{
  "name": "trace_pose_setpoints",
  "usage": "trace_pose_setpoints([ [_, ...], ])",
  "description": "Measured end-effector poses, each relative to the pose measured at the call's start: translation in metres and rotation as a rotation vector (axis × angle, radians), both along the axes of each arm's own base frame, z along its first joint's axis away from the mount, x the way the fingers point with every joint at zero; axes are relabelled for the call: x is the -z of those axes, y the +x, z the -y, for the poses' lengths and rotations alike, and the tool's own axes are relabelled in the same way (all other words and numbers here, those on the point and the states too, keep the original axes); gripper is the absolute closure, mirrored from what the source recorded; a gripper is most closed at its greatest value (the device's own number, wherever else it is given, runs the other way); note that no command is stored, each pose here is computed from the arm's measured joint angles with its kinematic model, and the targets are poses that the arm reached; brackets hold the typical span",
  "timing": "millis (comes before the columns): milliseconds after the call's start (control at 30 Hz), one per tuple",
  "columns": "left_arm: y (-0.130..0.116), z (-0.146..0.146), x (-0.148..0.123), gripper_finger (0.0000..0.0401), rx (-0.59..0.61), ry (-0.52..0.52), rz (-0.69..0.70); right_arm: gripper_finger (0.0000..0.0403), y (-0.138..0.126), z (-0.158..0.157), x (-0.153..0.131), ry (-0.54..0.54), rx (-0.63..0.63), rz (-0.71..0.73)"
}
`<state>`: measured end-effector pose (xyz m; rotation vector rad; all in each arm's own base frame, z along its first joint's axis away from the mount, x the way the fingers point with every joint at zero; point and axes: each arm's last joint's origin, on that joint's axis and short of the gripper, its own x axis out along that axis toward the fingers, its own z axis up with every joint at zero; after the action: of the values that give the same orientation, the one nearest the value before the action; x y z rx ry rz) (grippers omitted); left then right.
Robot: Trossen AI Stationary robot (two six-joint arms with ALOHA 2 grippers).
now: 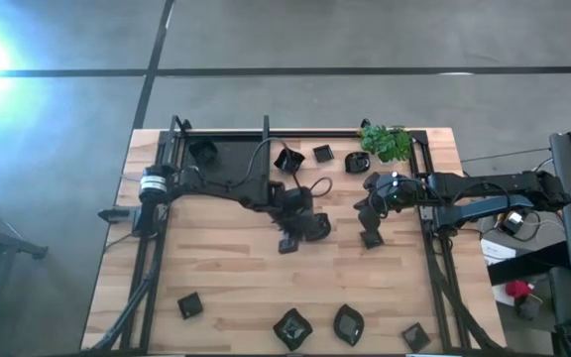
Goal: Pick & Place Mini shaped plates
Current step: Stack the black leaf shaped plate on top of the black leaf shaped plate on the table
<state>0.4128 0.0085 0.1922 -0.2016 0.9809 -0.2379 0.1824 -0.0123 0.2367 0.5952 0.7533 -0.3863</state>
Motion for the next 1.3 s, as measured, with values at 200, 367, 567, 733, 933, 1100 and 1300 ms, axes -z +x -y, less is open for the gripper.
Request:
trace_pose_setpoints([
  [200, -0.002, 0.000, 0.007, 0.0325, -0.008, 0.017, 0.007, 0.0394, 0.000, 0.000, 0.000, 0.000, 0.000, 0.000],
  [367, 0.000, -0.001, 0.006, 0.0325, -0.015, 0.028, 0.024, 0.0394, 0.000, 0.000, 0.000, 0.000, 0.000, 0.001],
  [567, 0.003, -0.004, 0.012, 0.0325, -0.058, 0.132, 0.029, 0.0394, 0.000, 0.000, 0.000, 0.001, 0.001, 0.002],
  [733, 0.007, -0.006, 0.014, 0.0325, -0.083, 0.200, 0.057, 0.0394, 0.000, 0.000, 0.000, 0.002, 0.001, 0.003],
  [933, 0.007, -0.007, 0.012, 0.0325, -0.086, 0.213, 0.073, 0.0394, 0.000, 0.000, 0.000, 0.002, 0.003, 0.003],
  [1100, 0.005, -0.004, 0.012, 0.0325, -0.053, 0.169, 0.048, 0.0394, 0.000, 0.000, 0.000, 0.002, 0.002, 0.004],
  [1300, 0.001, -0.001, 0.013, 0.0325, -0.007, 0.104, 0.004, 0.0394, 0.000, 0.000, 0.000, 0.002, 0.002, 0.004],
])
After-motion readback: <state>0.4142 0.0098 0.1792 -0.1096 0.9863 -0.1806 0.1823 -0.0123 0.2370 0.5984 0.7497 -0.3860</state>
